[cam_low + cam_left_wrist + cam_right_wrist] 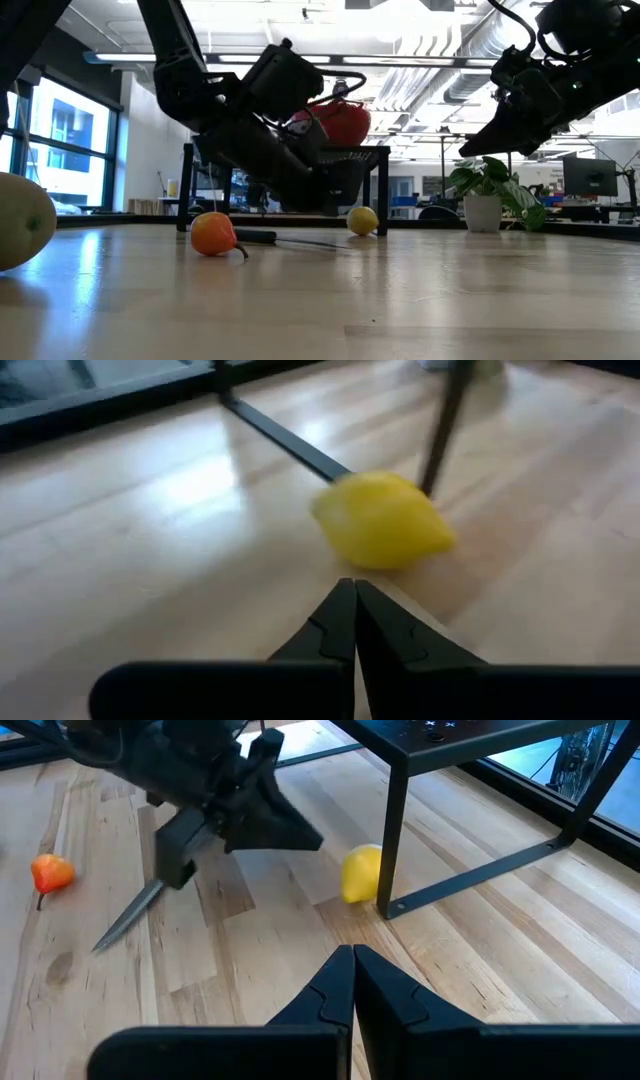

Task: Pick & Place Fruit
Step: Put the lemon into the colander on the shelf

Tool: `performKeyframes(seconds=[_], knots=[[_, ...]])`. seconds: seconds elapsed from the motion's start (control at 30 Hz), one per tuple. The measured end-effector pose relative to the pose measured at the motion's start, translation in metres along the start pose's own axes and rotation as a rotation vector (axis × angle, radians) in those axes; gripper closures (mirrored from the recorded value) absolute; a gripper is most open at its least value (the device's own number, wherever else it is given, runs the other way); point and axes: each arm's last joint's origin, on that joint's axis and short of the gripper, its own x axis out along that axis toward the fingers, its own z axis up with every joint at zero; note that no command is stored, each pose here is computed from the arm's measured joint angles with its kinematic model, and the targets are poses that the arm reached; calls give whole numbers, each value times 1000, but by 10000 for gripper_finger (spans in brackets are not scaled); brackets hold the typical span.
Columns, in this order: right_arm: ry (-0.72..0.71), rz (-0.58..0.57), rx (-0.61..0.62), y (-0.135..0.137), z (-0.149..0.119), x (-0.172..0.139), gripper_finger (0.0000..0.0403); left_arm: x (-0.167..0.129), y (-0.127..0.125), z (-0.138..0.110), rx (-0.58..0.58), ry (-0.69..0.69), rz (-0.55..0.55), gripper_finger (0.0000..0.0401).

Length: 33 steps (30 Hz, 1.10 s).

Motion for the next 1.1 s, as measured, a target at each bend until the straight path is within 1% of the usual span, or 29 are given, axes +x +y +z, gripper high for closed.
performKeyframes(seconds=[0.07, 0.2, 0.37, 0.47, 0.67, 1.1], knots=[[0, 0, 0, 0, 0, 0, 400, 4, 4, 2, -7, -3, 16, 401], [0, 0, 0, 0, 0, 0, 400, 21, 20, 9, -50, 36, -13, 401], [0, 0, -3, 0, 0, 0, 400, 33, 32, 17, -42, 21, 2, 401], [0, 0, -3, 0, 0, 0, 400, 34, 32, 19, -51, 14, -29, 401], [0, 0, -3, 0, 0, 0, 400, 29, 26, 17, -43, 21, -53, 401], [0, 0, -2, 0, 0, 0, 400, 29, 25, 20, -59, -6, -57, 401]])
